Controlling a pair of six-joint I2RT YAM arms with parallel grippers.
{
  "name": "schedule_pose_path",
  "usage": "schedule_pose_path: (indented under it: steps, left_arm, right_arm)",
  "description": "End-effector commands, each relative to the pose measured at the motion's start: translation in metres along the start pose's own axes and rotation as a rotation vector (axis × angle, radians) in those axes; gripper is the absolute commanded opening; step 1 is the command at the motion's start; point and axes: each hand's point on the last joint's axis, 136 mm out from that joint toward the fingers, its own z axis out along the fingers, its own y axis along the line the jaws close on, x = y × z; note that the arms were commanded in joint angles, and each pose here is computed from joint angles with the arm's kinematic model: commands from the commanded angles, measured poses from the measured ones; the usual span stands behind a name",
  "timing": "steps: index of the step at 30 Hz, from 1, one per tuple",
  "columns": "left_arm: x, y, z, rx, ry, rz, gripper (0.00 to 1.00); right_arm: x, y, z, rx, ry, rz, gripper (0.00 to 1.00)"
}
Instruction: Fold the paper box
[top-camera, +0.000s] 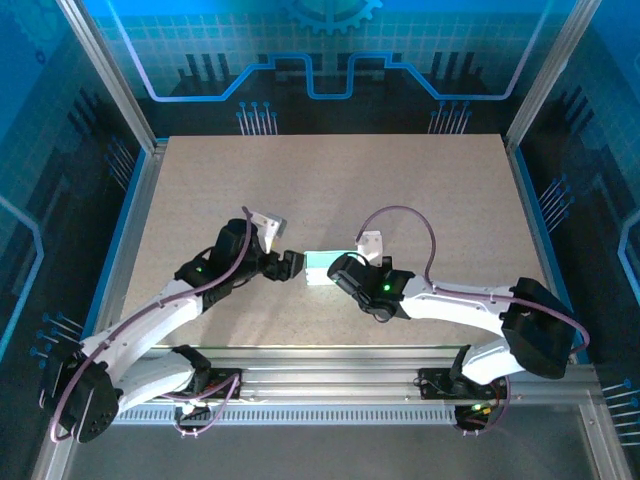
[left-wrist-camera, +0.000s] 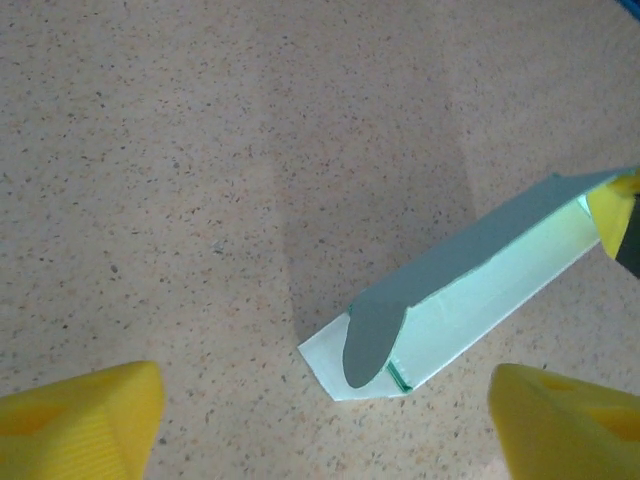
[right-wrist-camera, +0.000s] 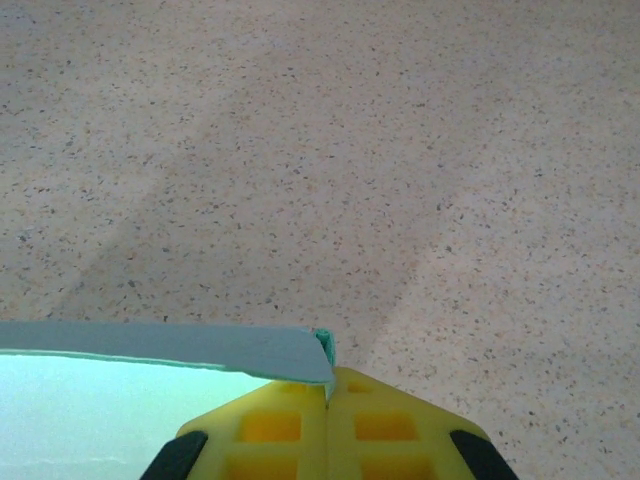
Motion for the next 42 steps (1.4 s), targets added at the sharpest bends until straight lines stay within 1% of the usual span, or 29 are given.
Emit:
schedule_pose_path:
  steps: [1,3,6,9,13,14,15,20,24,30,42]
  left_arm:
    - [0.012,-0.003,-0.01,-0.023,0.118,-0.001,0.74]
    - [0.01,-0.007,-0.014,-0.026,0.15,0.038,0.62]
    - [0.009,-0.013,-0.016,-0.015,0.208,0.094,0.51]
    - [0.014,-0.02,-0.013,0.006,0.276,0.14,0.49]
    - [0.02,-0.022,-0.002,0.018,0.344,0.145,0.49]
    - [0.02,-0.021,0.002,0.015,0.351,0.141,0.48]
    - [0.019,-0.021,0.005,0.015,0.356,0.141,0.44]
    - [0.009,-0.023,0.017,0.015,0.342,0.141,0.38]
    - [0.008,-0.026,0.024,0.023,0.354,0.135,0.33]
    - [0.01,-0.027,0.033,0.019,0.361,0.135,0.31]
    - [0.001,-0.031,0.045,-0.008,0.357,0.096,0.08]
  right_arm:
    - [0.02,-0.003,0.004,-0.029,0.074,-0.047,0.0]
    - [0.022,-0.005,0.005,-0.039,0.084,-0.036,0.0]
    - [0.024,-0.006,0.006,-0.047,0.095,-0.028,0.0]
    - [0.024,-0.007,0.007,-0.048,0.1,-0.025,0.0]
    - [0.026,-0.007,0.008,-0.049,0.104,-0.024,0.0]
    - [0.026,-0.007,0.008,-0.05,0.105,-0.025,0.0]
    - [0.026,-0.007,0.008,-0.049,0.106,-0.023,0.0]
    - [0.027,-0.006,0.008,-0.056,0.11,-0.019,0.0]
    - [0.028,-0.005,0.009,-0.057,0.113,-0.02,0.0]
    - [0.029,-0.005,0.009,-0.058,0.115,-0.02,0.0]
    - [0.032,-0.003,0.011,-0.061,0.122,-0.018,0.0]
